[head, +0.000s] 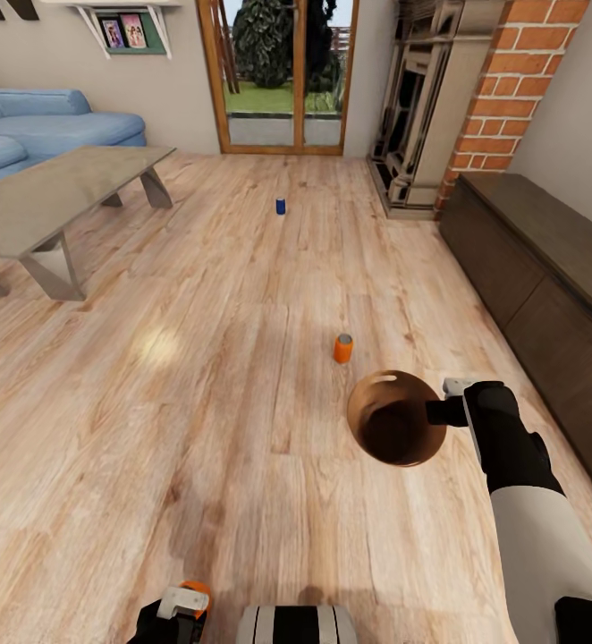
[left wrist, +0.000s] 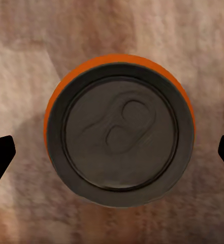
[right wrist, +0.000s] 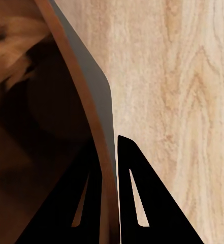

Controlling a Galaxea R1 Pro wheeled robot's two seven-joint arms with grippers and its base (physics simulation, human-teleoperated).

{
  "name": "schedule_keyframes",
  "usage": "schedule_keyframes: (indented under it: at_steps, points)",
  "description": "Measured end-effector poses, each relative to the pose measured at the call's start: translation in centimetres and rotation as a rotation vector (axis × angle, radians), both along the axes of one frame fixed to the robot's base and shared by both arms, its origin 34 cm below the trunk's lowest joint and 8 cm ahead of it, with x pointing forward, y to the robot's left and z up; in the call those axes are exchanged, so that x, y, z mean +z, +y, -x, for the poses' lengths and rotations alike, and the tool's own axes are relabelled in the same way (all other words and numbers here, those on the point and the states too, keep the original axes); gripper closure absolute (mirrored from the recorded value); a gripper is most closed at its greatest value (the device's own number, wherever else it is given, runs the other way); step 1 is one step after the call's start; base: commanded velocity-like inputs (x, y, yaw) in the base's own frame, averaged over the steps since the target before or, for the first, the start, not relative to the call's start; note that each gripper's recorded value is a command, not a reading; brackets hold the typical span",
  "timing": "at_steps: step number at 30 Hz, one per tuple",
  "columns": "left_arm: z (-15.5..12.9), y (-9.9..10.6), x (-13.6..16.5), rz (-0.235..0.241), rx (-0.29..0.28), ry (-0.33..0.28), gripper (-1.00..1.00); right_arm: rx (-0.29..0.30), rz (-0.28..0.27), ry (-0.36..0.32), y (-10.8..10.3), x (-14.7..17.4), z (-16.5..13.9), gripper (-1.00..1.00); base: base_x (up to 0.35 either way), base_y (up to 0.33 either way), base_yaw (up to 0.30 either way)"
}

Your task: Put the three can of soda from the living room inside the tash can in the kitchen.

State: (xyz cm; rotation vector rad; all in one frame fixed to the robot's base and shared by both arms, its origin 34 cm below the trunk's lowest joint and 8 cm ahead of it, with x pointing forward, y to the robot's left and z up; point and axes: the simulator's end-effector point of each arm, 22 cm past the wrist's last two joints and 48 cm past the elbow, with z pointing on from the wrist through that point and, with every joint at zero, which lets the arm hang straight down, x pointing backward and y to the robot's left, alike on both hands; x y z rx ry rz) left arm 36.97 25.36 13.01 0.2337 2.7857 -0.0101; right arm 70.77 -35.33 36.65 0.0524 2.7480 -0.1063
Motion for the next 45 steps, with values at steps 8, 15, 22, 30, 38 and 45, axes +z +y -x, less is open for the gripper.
schedule_keyframes:
  at_steps: [8, 15, 22, 30, 38, 45]
  points:
    - [0.0, 0.0, 0.0, 0.000, 0.000, 0.000, -1.00, 0.000, -0.002, 0.000, 0.0, 0.0, 0.0, 1.00, 0.002, 0.000, 0.000]
    - [-0.1, 0.0, 0.1, 0.001, 0.000, -0.003, -1.00, 0.001, -0.004, 0.000, 0.1, 0.0, 0.0, 1.00, 0.098, -0.006, 0.000]
    - [-0.3, -0.1, 0.1, 0.001, -0.001, -0.007, -1.00, -0.001, -0.004, 0.001, 0.1, -0.1, 0.0, 1.00, 0.018, -0.001, 0.000]
    - [0.2, -0.1, -0.3, 0.001, -0.001, 0.007, -1.00, 0.000, -0.005, 0.024, 0.1, -1.3, 0.7, 1.00, 0.002, 0.000, 0.000]
    - [0.1, 0.0, -0.3, 0.000, -0.001, 0.005, -1.00, 0.000, -0.005, 0.025, 0.1, -1.4, 0.8, 1.00, 0.000, 0.000, 0.000]
    - [0.7, 0.0, -0.6, 0.000, 0.001, 0.019, -1.00, 0.000, -0.008, 0.035, 0.2, -2.0, 1.0, 1.00, 0.000, 0.000, 0.000]
